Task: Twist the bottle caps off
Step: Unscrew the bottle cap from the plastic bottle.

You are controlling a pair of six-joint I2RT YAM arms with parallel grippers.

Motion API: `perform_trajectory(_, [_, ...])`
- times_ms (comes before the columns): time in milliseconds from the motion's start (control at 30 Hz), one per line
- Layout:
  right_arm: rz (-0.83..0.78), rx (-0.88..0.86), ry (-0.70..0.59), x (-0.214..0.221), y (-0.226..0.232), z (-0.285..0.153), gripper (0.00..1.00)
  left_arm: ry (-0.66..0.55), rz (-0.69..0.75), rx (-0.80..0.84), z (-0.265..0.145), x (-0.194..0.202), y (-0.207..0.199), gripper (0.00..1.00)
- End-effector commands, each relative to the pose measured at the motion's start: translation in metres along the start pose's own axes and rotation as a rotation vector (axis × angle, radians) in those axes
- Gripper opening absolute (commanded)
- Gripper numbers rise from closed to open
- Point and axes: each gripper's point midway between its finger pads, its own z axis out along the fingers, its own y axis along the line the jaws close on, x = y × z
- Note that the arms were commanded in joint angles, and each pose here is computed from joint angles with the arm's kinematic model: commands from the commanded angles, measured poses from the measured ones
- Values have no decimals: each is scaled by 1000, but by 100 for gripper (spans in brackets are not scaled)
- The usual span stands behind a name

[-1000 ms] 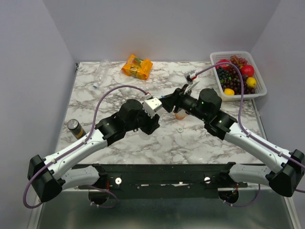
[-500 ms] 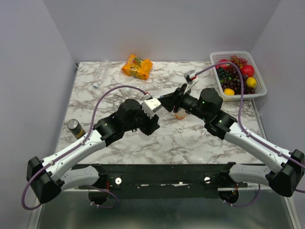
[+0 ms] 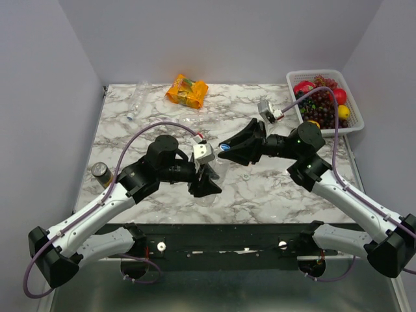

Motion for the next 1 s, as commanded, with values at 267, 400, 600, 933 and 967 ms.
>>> perform_trajectory(267, [13,-212,15,18,31,-23,17,-90,85,254,0,-20,-38,40])
perform_trajectory(400, [4,-224,-9,13,34,-24,23,-94,82,256,1,-21,-38,40])
perform_trajectory(600, [22,-156,-9,14,23,-23,47,-68,65,145,5,-16,-18,40])
perform_trajectory(933, [-18,-18,-8,11,12,-30,76,-68,73,-21,2,-18,8,40])
perform_trajectory(967, [-26,5,-20,7,11,-32,76,-68,72,-49,2,-18,13,40])
